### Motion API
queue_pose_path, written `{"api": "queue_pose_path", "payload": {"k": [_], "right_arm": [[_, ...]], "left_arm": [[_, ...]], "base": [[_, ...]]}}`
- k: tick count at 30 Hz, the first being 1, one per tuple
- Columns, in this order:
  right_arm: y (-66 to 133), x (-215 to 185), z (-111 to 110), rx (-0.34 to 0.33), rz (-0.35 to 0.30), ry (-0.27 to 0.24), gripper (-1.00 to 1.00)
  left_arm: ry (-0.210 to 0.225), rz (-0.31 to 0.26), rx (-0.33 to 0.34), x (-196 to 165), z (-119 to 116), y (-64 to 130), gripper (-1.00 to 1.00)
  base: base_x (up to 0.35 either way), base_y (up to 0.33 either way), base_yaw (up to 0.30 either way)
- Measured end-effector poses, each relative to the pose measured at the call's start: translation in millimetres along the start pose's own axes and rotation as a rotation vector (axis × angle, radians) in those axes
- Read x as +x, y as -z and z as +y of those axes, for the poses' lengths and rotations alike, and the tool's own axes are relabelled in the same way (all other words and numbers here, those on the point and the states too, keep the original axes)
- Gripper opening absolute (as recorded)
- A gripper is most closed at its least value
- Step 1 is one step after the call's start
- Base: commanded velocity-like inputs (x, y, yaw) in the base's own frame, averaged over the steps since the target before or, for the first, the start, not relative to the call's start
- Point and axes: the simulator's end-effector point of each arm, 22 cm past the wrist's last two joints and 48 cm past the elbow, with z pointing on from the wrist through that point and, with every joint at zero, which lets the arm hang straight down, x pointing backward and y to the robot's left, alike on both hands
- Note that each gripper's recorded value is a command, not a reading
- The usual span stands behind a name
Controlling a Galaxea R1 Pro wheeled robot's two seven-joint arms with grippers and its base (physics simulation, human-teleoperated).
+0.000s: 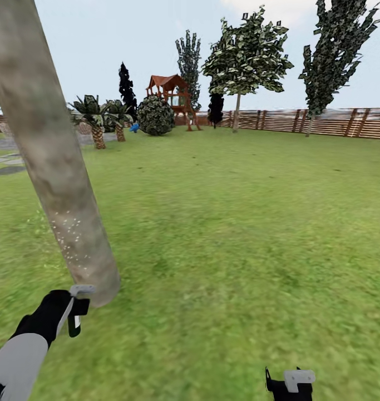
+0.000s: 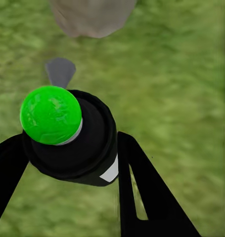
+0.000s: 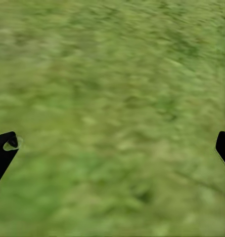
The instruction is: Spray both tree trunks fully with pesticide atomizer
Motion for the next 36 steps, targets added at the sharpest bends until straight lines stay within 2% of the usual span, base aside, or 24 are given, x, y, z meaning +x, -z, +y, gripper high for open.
{"api": "queue_pose_path", "payload": {"k": [8,23,36], "right_arm": [[0.0,-0.1,0.7,-0.001,0.0,0.0,1.0],[0.3,0.3,1.5,-0.002,0.001,-0.001,1.0],[0.3,0.3,1.6,-0.002,0.001,0.0,1.0]], "left_arm": [[0.003,-0.008,-0.004,-3.5,2.7,1.4,-1.0],[0.006,-0.014,-0.012,-5.5,8.4,2.2,-1.0],[0.003,-0.024,-0.008,-8.3,4.7,2.5,-1.0]], "base": [[0.209,-0.218,0.034],[0.221,-0.21,0.267],[0.161,-0.231,0.018]]}}
